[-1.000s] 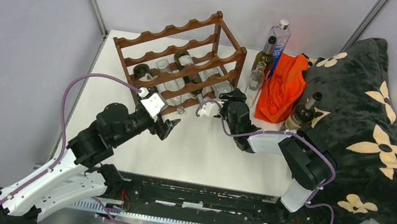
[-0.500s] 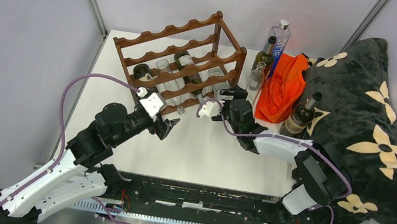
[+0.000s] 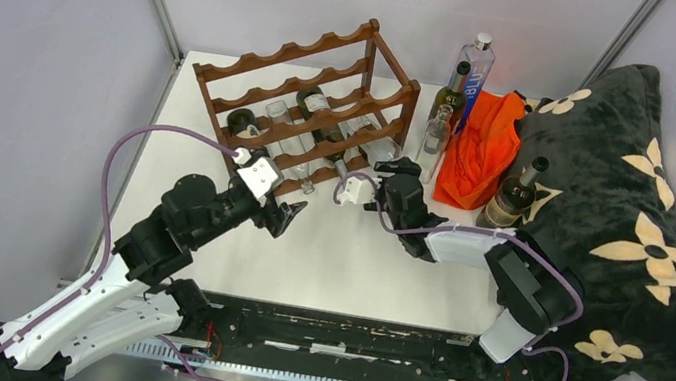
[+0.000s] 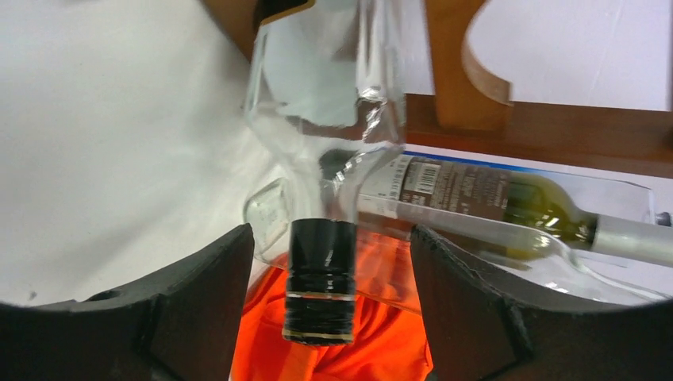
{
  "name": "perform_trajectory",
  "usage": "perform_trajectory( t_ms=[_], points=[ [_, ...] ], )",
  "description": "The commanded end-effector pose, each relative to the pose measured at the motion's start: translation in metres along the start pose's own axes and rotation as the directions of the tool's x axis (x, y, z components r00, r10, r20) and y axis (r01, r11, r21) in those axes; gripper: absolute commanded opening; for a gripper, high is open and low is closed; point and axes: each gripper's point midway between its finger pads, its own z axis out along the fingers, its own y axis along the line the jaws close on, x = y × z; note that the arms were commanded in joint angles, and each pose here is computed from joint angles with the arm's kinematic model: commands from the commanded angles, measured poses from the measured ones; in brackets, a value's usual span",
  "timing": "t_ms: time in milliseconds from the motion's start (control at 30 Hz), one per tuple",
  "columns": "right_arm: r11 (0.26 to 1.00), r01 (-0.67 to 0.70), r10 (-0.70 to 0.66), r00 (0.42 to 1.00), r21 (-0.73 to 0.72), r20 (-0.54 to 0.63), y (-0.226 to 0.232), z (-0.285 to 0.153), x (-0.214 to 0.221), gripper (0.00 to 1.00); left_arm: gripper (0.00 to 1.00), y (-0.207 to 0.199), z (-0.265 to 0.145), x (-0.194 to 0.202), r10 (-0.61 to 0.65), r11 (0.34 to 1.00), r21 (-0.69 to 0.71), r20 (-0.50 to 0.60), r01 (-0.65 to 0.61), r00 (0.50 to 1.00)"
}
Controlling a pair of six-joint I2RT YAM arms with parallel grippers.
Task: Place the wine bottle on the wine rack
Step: Place the wine bottle in the wine rack.
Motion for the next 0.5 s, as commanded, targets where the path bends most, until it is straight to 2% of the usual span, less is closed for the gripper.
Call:
perform_trajectory(
  t_ms=[0, 133, 200, 333, 467],
  points=[
    [0.990, -0.015, 0.016, 1.000, 0.138, -0.007, -0.028, 0.018, -0.009, 0.75, 1.00, 0.001, 0.003, -0.012, -0.023, 1.000, -0.003, 0.052, 0.023, 0.998],
    [0.983, -0.039, 0.039, 0.999, 0.179, 0.006, -0.045, 0.034, -0.020, 0.71, 1.00, 0.002, 0.004, -0.011, -0.021, 1.000, -0.005, 0.047, 0.021, 0.999],
    [0.984, -0.045, 0.042, 0.999, 0.172, 0.021, -0.048, 0.037, -0.025, 0.77, 1.00, 0.002, 0.004, -0.010, -0.021, 1.000, -0.006, 0.045, 0.021, 0.999],
    [0.996, -0.039, 0.034, 0.998, 0.080, 0.058, -0.045, 0.035, -0.036, 0.98, 1.00, 0.003, 0.005, -0.010, -0.022, 1.000, -0.010, 0.044, 0.022, 0.999],
    [0.999, -0.030, 0.030, 0.998, -0.010, 0.047, -0.037, 0.029, -0.035, 0.98, 1.00, 0.000, 0.005, -0.010, -0.021, 1.000, 0.009, 0.046, 0.021, 0.999]
  ],
)
